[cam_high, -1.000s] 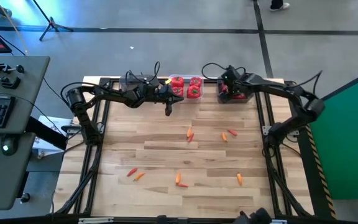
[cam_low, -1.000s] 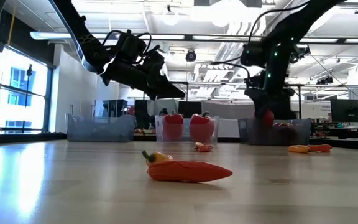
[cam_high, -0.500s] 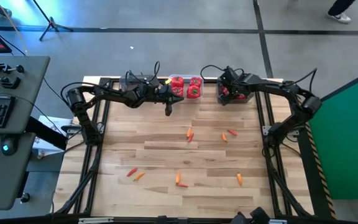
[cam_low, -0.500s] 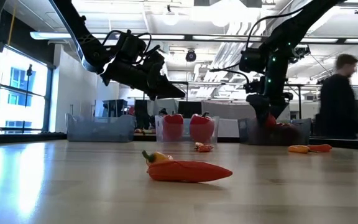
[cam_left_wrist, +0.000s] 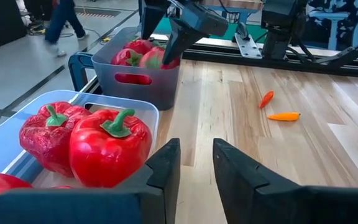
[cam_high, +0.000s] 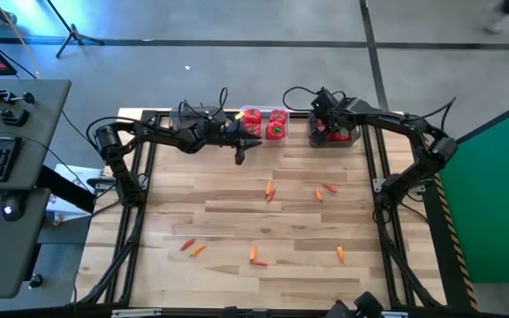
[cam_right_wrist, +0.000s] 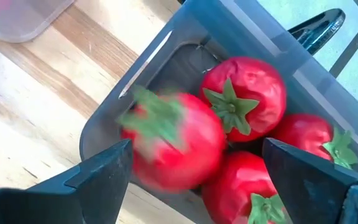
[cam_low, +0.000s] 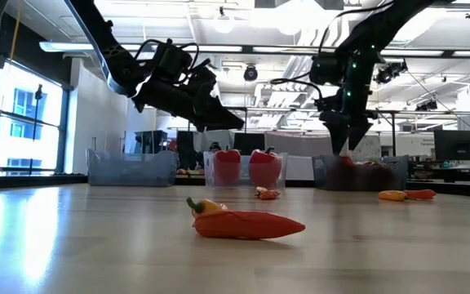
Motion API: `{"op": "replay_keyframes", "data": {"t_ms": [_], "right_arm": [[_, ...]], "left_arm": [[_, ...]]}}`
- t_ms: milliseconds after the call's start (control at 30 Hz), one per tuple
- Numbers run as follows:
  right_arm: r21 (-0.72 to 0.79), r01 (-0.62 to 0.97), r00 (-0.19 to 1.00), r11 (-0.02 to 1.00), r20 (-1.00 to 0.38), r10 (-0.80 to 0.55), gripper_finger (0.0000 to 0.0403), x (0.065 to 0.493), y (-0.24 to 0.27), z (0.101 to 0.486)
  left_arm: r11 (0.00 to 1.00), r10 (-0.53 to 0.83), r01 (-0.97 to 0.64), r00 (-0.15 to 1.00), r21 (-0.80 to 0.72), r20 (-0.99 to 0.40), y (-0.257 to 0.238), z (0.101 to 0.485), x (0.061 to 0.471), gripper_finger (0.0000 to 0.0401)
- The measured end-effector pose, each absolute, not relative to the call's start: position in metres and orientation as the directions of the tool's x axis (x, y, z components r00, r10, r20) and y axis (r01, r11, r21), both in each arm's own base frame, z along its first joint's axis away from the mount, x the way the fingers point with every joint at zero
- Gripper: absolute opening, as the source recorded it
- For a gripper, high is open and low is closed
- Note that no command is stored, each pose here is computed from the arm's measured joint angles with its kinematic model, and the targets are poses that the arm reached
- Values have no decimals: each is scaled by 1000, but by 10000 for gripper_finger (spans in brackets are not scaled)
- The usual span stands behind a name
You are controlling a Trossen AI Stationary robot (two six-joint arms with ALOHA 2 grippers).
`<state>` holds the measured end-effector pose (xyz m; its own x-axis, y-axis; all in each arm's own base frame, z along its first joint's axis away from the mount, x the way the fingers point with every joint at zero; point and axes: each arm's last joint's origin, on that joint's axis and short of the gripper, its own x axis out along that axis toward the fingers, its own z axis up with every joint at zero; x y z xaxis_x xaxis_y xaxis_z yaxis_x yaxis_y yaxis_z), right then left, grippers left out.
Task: Sort produce into baskets
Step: Put the yellow chili pepper into the left black bin
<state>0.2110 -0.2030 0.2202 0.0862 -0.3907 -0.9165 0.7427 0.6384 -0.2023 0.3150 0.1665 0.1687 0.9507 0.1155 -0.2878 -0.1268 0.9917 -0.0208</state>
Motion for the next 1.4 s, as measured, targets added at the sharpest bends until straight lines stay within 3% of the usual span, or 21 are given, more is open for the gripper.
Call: {"op": "replay_keyframes", "data": {"t_ms": [100,200,300,433,500,633,833,1033,1400], "right_arm": [[-202,743,77,638,-921,-381,336,210,-202,221],[-202,742,69,639,-925,-373,289,209,-201,220],[-201,741,70,640,-926,-372,200,209,-201,220],[-172,727,97,665,-933,-348,48,208,-203,220],[-165,719,114,676,-930,-349,16,208,-204,220],[-182,692,153,699,-908,-389,29,212,-202,227],[-138,674,368,726,-788,-493,7,220,-171,247],[-32,664,507,747,-715,-481,2,221,-129,231],[43,587,622,808,-663,-417,0,231,-52,197]], "left_arm": [[992,116,-127,950,-21,-288,167,169,315,87],[992,116,-127,950,-21,-289,167,169,315,83],[991,116,-131,950,-33,-288,167,169,315,76],[990,115,-133,949,-41,-293,167,168,315,64],[990,115,-133,949,-41,-295,167,168,315,57],[990,115,-132,948,-41,-296,167,168,315,40],[990,108,-130,943,-48,-314,165,166,315,5],[992,93,-114,944,-48,-316,160,166,317,1],[996,-58,25,902,-81,-428,107,159,338,0]]}}
